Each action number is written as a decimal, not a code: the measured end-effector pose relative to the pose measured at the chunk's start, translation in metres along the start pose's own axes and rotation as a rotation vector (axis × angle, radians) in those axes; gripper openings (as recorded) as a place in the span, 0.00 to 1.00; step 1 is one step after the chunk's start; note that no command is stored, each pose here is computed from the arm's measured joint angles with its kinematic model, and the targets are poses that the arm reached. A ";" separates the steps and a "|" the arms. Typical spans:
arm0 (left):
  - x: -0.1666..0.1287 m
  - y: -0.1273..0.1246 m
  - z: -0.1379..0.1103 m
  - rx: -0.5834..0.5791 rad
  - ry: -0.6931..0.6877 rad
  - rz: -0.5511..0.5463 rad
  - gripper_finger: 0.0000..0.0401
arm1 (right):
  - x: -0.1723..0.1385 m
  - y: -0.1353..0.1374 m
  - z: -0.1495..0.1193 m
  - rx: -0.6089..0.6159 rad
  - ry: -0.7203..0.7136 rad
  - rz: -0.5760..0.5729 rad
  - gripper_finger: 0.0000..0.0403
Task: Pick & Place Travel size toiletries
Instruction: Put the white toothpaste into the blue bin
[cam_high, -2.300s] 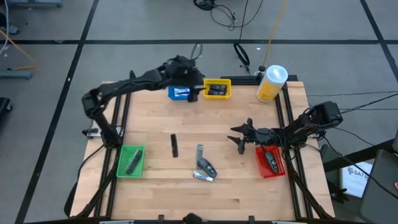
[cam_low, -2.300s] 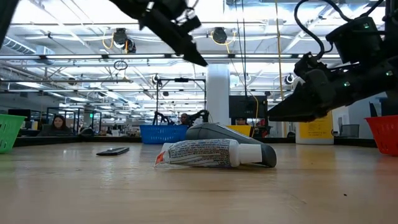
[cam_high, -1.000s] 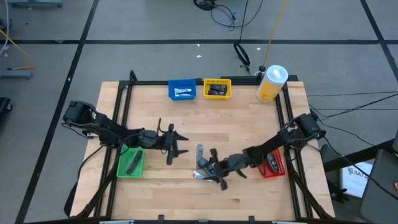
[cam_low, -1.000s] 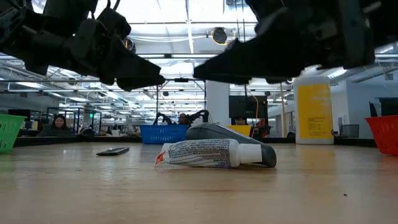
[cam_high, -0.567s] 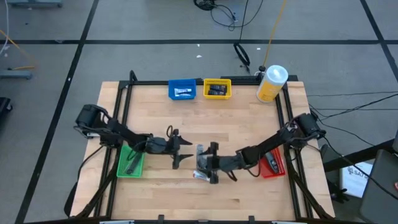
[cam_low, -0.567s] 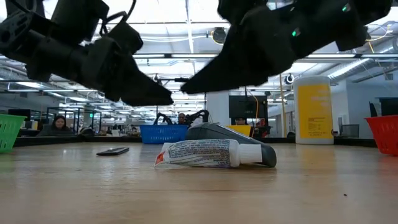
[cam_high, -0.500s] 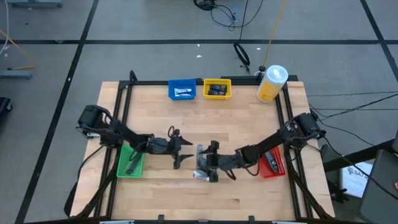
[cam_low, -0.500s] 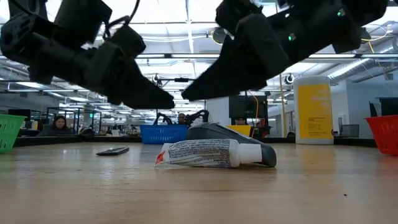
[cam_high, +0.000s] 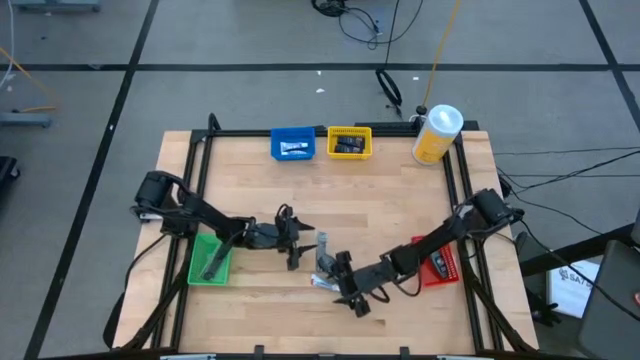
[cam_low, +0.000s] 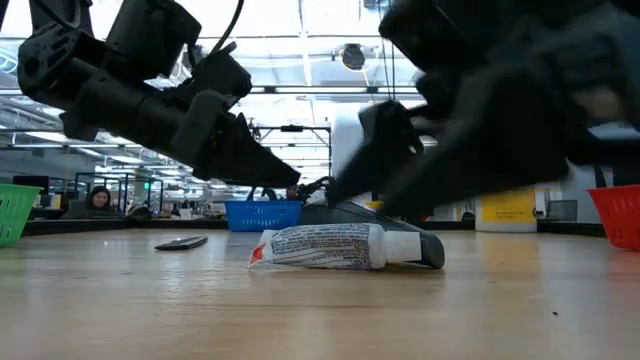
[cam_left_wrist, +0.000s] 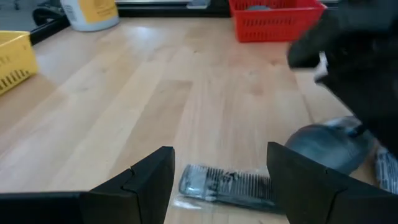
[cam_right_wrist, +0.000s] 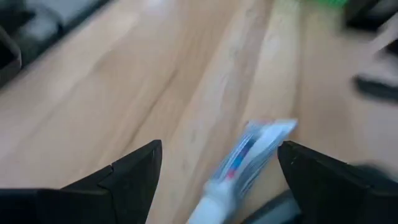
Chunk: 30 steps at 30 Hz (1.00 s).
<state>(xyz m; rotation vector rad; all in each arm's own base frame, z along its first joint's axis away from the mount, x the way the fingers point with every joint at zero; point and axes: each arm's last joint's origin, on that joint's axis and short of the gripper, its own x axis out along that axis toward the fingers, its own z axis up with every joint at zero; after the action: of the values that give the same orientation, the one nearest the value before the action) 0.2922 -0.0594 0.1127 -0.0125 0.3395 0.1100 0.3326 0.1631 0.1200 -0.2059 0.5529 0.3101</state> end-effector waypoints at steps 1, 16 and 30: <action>-0.001 0.000 0.001 -0.002 0.004 0.006 0.62 | 0.002 0.003 -0.003 0.004 0.007 0.004 0.76; -0.003 -0.004 0.005 -0.125 -0.006 -0.063 0.62 | 0.019 0.004 -0.018 0.072 0.081 -0.069 0.36; -0.011 -0.066 0.036 0.393 -0.133 0.011 0.62 | -0.023 -0.007 0.018 0.079 0.005 -0.160 0.16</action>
<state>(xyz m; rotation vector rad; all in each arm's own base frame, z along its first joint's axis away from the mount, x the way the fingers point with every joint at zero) 0.3011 -0.1253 0.1495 0.3839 0.2235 0.0532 0.3254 0.1559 0.1482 -0.1730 0.5486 0.1322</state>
